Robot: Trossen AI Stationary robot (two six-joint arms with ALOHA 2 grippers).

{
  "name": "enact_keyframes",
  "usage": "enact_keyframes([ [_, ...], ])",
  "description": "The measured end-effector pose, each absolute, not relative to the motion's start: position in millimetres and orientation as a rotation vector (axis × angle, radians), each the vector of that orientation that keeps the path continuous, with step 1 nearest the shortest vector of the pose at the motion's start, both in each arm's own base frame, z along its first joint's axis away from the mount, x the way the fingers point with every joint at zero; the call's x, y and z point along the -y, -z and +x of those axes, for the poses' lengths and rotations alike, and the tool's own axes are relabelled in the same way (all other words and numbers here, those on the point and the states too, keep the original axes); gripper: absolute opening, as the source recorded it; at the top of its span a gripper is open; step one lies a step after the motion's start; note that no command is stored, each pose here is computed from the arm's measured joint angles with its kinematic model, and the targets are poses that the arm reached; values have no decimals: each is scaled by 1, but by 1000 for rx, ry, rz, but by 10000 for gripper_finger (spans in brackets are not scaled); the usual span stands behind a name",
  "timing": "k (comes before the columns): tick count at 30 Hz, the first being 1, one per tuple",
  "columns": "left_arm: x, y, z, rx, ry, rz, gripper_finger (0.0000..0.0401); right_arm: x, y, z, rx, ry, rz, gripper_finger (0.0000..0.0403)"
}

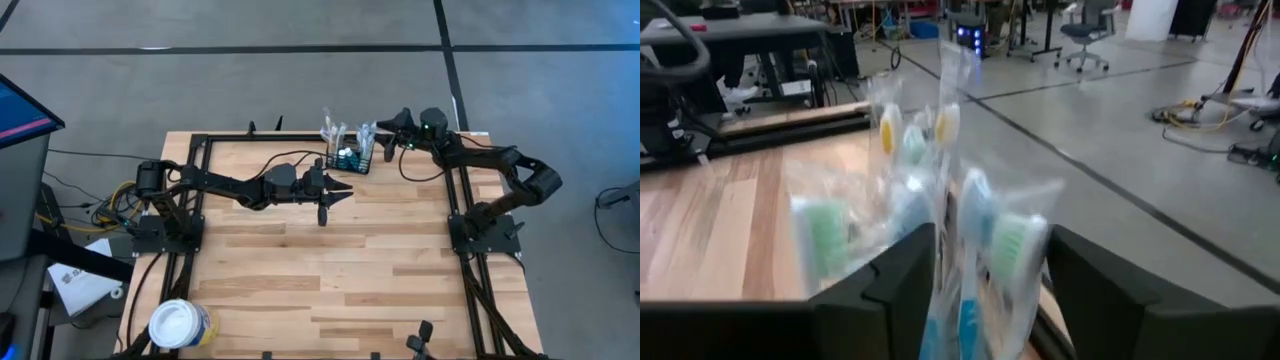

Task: Pick & Place toothbrushing station
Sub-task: Put the green toothbrush into the mesh organizer, then return to Home Position

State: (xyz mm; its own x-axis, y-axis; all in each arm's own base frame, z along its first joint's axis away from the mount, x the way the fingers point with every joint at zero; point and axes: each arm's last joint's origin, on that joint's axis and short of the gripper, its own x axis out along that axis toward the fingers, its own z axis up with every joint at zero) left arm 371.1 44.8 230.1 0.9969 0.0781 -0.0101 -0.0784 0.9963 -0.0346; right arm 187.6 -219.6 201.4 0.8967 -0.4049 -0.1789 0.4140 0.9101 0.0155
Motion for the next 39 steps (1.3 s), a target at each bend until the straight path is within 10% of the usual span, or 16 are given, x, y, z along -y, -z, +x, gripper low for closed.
enact_keyframes([
  [20,-45,-234,368,3,-77,-34,72,175,-247,160,-227,382,158,182],
  [39,-30,-254,246,110,-79,-18,72,65,-224,153,-73,-76,121,124],
])
